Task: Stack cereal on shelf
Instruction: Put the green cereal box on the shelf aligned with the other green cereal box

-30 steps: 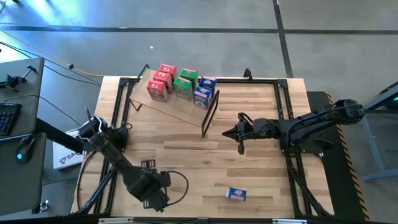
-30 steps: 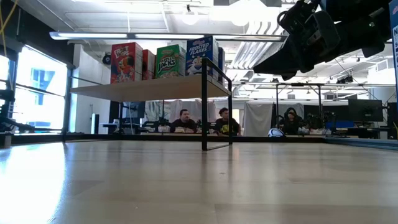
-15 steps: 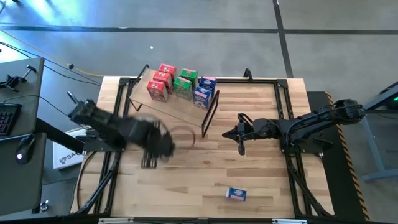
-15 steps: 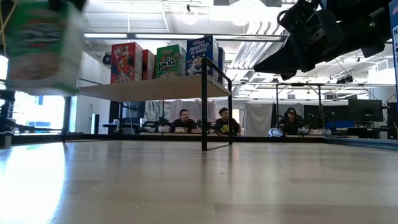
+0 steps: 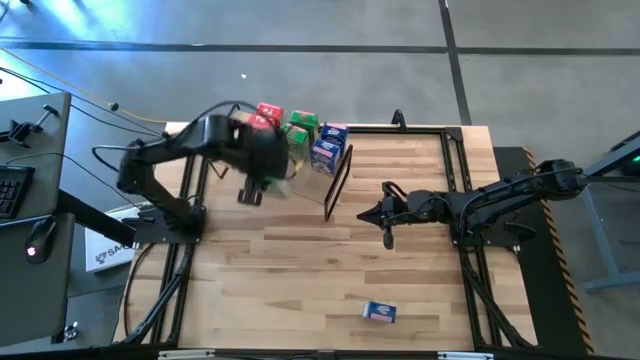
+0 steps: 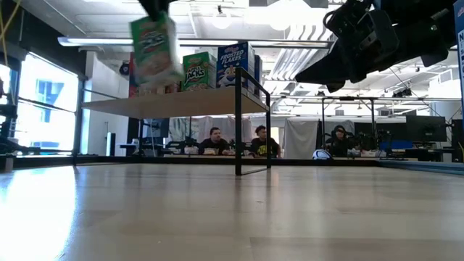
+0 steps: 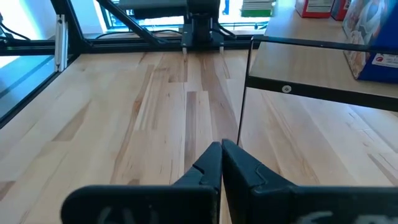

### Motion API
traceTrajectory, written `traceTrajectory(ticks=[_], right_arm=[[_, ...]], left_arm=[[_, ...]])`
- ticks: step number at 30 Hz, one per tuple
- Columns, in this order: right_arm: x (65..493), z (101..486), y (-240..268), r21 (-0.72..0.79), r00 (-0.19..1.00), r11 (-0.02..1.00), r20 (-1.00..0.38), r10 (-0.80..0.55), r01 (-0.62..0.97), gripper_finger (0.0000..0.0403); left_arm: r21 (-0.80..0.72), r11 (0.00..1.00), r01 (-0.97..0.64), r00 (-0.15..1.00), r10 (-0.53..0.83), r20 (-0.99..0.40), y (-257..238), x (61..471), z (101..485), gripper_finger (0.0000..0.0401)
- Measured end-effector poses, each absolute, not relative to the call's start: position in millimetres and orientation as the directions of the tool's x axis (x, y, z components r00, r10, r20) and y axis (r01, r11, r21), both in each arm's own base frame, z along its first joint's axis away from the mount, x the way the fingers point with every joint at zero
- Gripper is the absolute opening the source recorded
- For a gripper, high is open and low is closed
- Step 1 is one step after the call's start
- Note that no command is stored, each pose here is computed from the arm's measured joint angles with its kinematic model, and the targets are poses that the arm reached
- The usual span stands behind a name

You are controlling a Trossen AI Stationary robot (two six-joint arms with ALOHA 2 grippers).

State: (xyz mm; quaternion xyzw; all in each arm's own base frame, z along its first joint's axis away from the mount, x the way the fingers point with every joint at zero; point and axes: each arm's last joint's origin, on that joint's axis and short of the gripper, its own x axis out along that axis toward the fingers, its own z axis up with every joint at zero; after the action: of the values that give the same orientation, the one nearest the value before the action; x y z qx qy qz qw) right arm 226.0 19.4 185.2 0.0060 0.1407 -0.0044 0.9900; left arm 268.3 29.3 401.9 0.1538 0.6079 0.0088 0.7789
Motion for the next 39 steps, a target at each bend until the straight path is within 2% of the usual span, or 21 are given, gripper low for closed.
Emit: traceTrajectory(ticks=[5, 12, 18, 29, 39], right_arm=[[226.0, 185.2, 19.4, 0.010, 0.960, 1.000, -0.279, -0.007, 0.010, 0.0001], [225.9, 185.2, 19.4, 0.006, 0.960, 1.000, -0.279, -0.007, 0.009, 0.0001], [225.9, 185.0, 19.4, 0.006, 0.960, 1.000, -0.280, -0.007, 0.009, 0.0001], [225.8, 184.5, 19.4, 0.005, 0.958, 1.000, -0.285, -0.007, 0.009, 0.0001], [225.8, 184.5, 19.4, 0.006, 0.958, 1.000, -0.285, -0.008, 0.010, 0.0001]], left_arm=[[0.302, 0.930, 0.210, 0.275, 0.240, -0.931, 57.3, 276.2, 410.8, 0.0167], [0.334, 0.902, 0.274, 0.206, 0.284, -0.936, 75.9, 291.8, 397.6, 0.0167], [0.381, 0.887, 0.262, 0.221, 0.329, -0.918, 77.1, 293.9, 399.2, 0.0175], [0.403, 0.883, 0.240, 0.244, 0.347, -0.906, 79.1, 296.2, 400.1, 0.0216], [0.441, 0.864, 0.242, 0.239, 0.387, -0.890, 71.3, 293.6, 403.3, 0.0218]])
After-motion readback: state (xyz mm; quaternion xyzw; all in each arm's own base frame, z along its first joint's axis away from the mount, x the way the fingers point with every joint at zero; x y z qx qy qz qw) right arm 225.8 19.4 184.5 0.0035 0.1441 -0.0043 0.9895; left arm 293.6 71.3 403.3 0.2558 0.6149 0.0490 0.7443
